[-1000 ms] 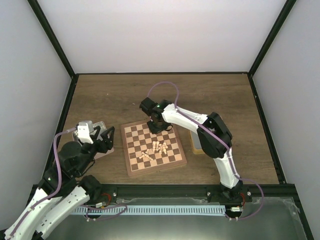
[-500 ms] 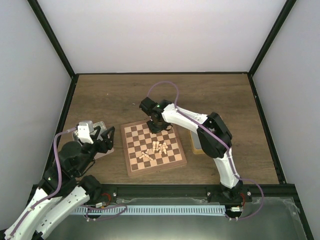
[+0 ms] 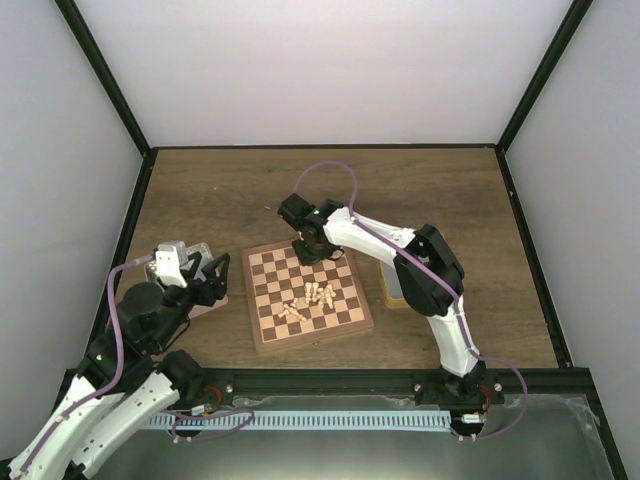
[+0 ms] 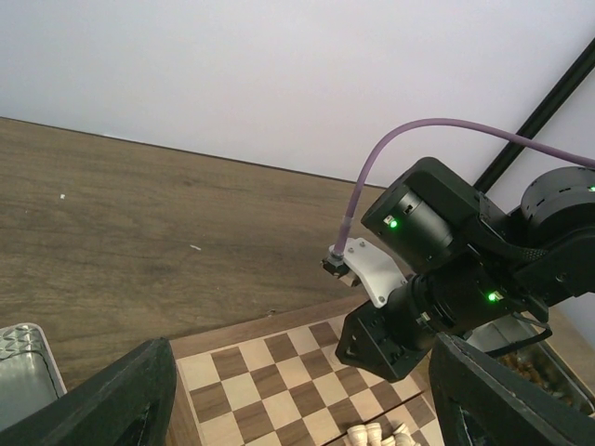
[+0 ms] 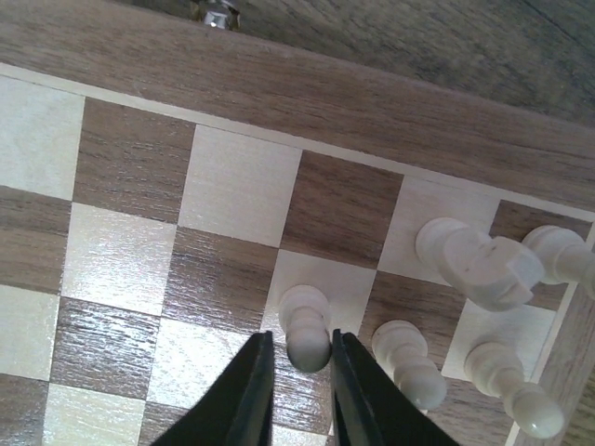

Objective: Set up the chess pieces on the board
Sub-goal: Place the chess piece on the chessboard.

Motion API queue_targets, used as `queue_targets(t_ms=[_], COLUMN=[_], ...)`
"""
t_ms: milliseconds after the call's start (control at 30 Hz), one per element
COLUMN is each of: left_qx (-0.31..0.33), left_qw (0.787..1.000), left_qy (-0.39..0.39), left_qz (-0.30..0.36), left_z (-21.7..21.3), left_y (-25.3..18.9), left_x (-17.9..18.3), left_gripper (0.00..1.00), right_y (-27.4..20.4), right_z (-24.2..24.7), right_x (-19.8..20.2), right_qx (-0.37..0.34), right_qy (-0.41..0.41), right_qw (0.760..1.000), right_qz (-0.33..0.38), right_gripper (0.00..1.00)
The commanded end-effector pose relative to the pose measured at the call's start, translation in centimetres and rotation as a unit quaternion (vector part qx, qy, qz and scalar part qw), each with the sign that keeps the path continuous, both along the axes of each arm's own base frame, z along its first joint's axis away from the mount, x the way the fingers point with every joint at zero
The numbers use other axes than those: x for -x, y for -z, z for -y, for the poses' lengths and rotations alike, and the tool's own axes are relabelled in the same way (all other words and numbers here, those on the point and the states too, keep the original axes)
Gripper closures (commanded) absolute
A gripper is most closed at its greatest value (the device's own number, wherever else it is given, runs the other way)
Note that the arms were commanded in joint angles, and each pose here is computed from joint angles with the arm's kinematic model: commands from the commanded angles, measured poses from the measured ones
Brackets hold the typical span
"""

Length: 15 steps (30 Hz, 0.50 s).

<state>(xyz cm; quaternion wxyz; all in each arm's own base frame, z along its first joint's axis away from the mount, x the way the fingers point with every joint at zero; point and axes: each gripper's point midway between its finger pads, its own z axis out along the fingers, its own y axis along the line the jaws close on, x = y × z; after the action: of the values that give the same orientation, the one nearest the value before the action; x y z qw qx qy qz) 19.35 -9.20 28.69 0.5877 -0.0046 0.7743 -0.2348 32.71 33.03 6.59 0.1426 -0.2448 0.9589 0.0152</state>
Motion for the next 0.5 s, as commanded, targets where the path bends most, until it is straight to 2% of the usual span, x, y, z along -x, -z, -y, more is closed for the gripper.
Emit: queue_targets(t_ms=[0,167,300,467], left_qx=[-0.007,-0.010,-0.013,-0.016], left_qw=[1.000,1.000,1.000,1.000], left_qy=[-0.003,-0.002,-0.002,-0.004], left_qz=[-0.002,-0.006,-0.009,-0.012], left_z=[0.0,0.1,0.2,0.2], left_y=[0.3,0.5,0.6,0.8], left_x=[-0.2,-0.3,-0.4,-0.5], left_gripper=[0.24,0.24,0.24,0.24], right_y=[-2.3,-5.2,-7.2,-7.1], right_z=[-0.2,0.0,0.5,2.6], right_x=[-0.8,-0.6,0.2,3.5], right_qx=[-0.020,-0.049,-0.083,-0.122], right_qy=[0.010,0.019,0.036,0.061], right_qw=[1.000,0.998,0.995,0.990], right_qz=[0.022,0.040,0.052,0.033], right_gripper=[0.79,0.70,0.69,0.68])
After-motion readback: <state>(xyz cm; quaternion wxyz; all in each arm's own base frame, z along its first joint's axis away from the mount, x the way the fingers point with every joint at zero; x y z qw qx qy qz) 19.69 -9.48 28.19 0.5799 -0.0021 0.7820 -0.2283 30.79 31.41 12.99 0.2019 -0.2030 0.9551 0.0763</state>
